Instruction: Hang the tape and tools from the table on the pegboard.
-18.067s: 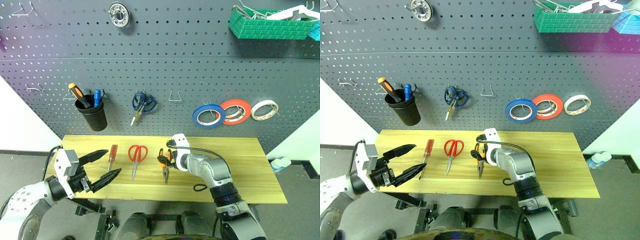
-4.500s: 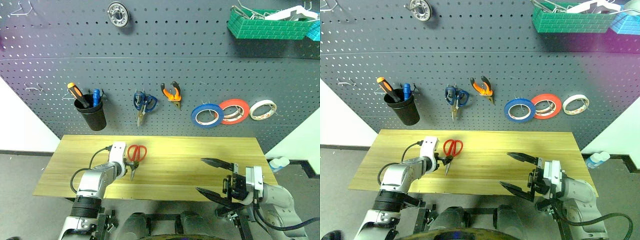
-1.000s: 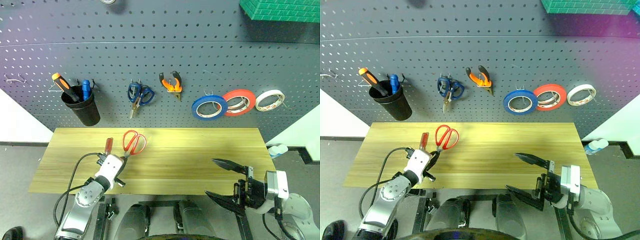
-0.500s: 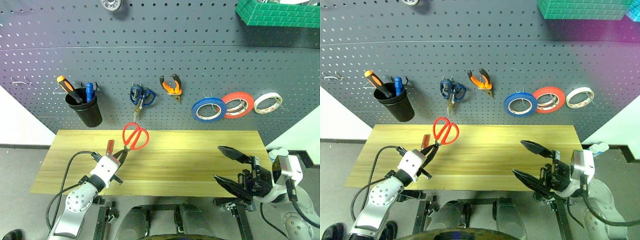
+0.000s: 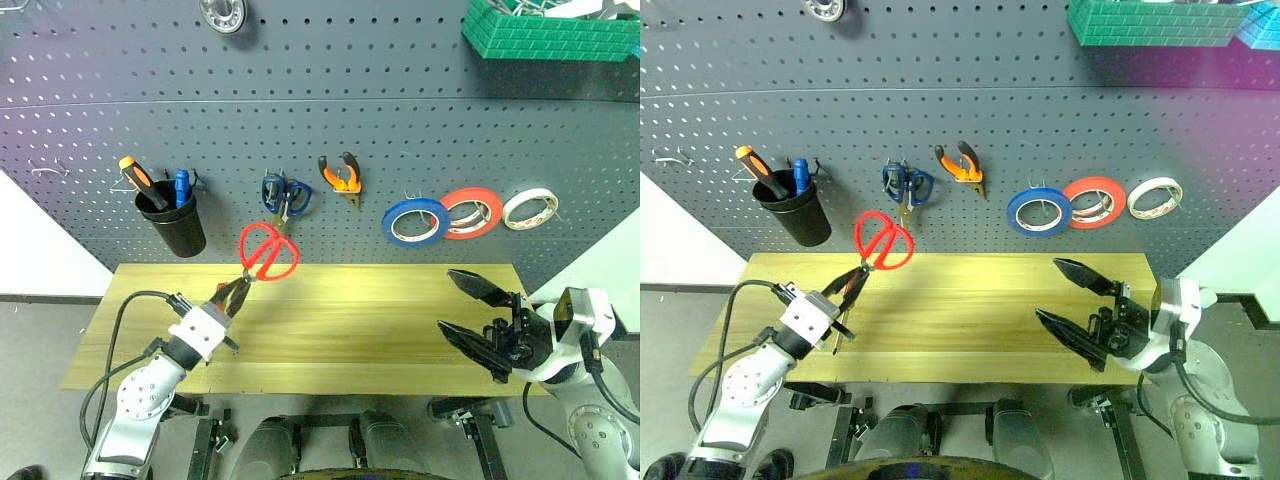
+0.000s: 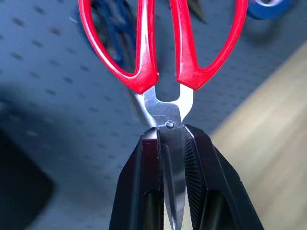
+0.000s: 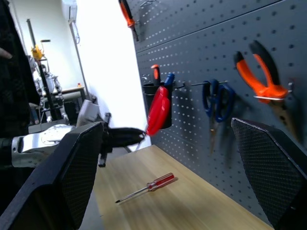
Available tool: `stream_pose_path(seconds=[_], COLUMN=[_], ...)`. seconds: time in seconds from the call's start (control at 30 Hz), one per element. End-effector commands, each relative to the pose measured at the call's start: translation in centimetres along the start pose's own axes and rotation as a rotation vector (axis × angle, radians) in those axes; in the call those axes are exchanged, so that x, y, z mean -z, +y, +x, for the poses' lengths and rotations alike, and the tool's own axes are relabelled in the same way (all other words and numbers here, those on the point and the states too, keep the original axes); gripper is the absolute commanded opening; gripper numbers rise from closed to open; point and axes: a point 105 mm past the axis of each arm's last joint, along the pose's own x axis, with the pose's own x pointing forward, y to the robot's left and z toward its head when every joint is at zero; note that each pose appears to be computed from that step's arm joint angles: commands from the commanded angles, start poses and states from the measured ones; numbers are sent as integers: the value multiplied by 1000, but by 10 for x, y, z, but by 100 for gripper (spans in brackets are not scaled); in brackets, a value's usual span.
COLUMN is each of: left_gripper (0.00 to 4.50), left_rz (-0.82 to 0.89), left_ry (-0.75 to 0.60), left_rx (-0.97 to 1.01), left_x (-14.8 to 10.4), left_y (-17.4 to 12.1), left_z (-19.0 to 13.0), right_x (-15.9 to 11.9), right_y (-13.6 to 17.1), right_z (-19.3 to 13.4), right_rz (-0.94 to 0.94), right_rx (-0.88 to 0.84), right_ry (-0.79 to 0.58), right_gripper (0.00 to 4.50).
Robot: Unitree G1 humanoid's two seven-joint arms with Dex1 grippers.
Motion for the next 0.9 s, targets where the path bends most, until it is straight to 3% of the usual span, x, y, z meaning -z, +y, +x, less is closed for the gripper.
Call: stream_pose_path(seconds=[0.03,0.5,0.9], left_gripper=[25,25,25], left_rz=[35,-33,-62], left_ry=[-34,-60,-56], left_rx=[-39,-24,-11], left_x=[-7,-3,3], left_y=[12,11,9], left_z=[3,41,53], right_x=[-9,-14,-17], right_y=[-4,1,7], right_z=[-1,-3,-6], right_rz=[-20,-40,-41], right_rx=[4,2,5], right_ry=[-26,-27,-25], right_gripper=[450,450,450])
